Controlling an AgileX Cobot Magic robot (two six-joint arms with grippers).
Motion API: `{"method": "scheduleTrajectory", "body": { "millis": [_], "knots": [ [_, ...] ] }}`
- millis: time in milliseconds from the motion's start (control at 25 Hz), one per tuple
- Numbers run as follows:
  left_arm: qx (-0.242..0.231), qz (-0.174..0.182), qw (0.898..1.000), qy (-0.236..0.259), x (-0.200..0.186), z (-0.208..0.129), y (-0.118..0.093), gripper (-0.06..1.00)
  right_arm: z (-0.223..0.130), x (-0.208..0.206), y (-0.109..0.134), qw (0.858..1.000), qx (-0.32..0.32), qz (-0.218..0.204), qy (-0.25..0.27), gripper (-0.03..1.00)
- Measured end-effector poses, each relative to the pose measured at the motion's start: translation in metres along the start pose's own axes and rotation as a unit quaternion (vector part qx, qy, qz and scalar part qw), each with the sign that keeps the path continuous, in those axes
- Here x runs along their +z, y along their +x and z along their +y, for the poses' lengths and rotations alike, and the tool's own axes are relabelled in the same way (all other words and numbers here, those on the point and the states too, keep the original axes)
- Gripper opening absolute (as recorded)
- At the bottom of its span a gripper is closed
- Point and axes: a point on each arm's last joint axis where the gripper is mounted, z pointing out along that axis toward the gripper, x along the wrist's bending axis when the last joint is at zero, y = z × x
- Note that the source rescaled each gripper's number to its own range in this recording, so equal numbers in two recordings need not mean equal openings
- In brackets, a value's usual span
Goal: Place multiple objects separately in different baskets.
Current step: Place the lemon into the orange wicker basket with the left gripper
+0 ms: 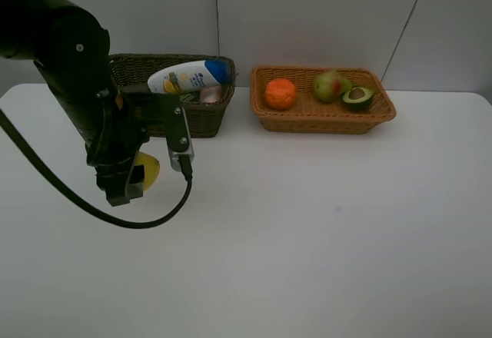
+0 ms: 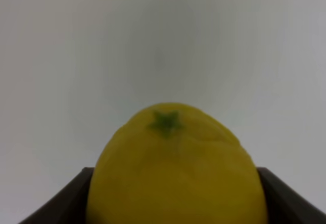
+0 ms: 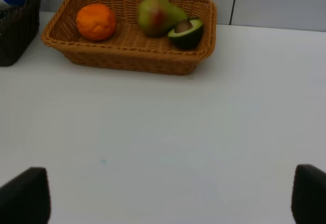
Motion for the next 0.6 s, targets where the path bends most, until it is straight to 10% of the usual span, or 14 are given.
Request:
{"method": "scheduleTrajectory", "body": {
  "millis": [600],
  "knots": [
    [-0.011, 0.043, 0.987, -0.151, -0.062, 0.066, 0.015, 0.76, 0.0, 0.0, 0.0, 1.0, 0.0, 0.0, 0.0, 1.0]
  ]
}}
